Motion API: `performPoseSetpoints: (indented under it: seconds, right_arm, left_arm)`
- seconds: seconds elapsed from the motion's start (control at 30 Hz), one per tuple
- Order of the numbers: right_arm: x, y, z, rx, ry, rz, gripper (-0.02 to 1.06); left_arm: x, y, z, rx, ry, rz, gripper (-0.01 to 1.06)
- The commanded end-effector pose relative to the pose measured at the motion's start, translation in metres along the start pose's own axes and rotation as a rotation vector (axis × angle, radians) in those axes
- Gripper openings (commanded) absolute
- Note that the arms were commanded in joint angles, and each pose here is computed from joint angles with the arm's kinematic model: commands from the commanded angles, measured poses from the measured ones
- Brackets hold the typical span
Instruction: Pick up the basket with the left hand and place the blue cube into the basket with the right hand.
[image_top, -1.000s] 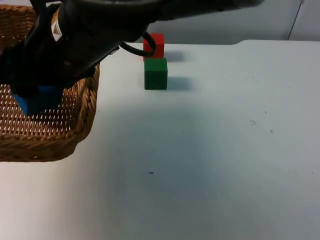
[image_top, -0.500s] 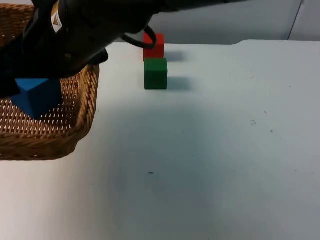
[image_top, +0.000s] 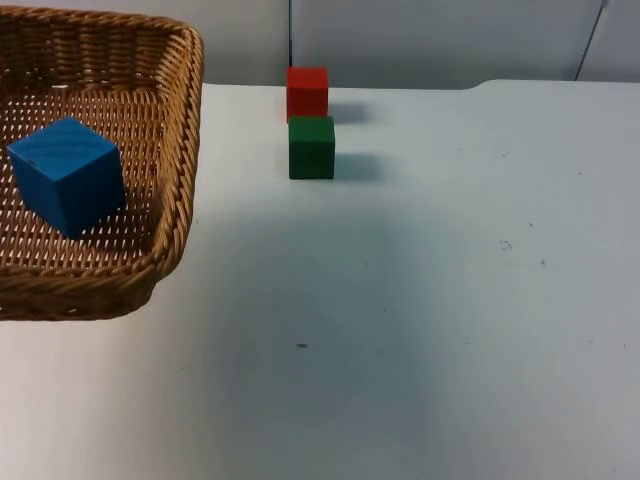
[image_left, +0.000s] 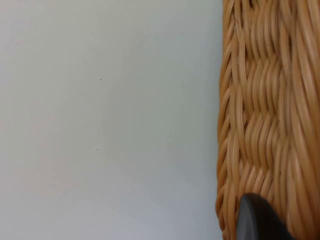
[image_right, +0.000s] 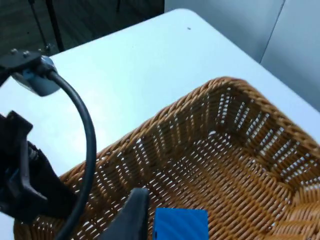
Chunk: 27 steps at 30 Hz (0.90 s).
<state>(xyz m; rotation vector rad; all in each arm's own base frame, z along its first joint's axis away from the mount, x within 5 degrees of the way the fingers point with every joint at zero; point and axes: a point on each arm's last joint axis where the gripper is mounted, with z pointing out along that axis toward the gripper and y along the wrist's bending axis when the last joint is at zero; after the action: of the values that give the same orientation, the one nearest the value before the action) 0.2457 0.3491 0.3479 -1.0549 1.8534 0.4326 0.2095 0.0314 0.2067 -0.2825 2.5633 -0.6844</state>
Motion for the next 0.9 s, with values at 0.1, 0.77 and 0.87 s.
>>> performPoseSetpoints:
  seconds: [0.1,0.77,0.87]
  right_arm:
    - [0.014,0.002,-0.03,-0.015,-0.096,-0.043,0.99]
    - [0.124,0.009,-0.139,-0.056,-0.193,0.007,0.99]
    - [0.13,0.009,-0.149,-0.055,-0.199,0.009,0.99]
  left_arm:
    - [-0.001,-0.003,-0.002,0.033,-0.017,-0.022,0.0]
    - [-0.008,0.002,-0.002,-0.027,-0.091,0.01,0.0]
    - [-0.009,0.004,0.0,-0.034,-0.093,0.0,0.0]
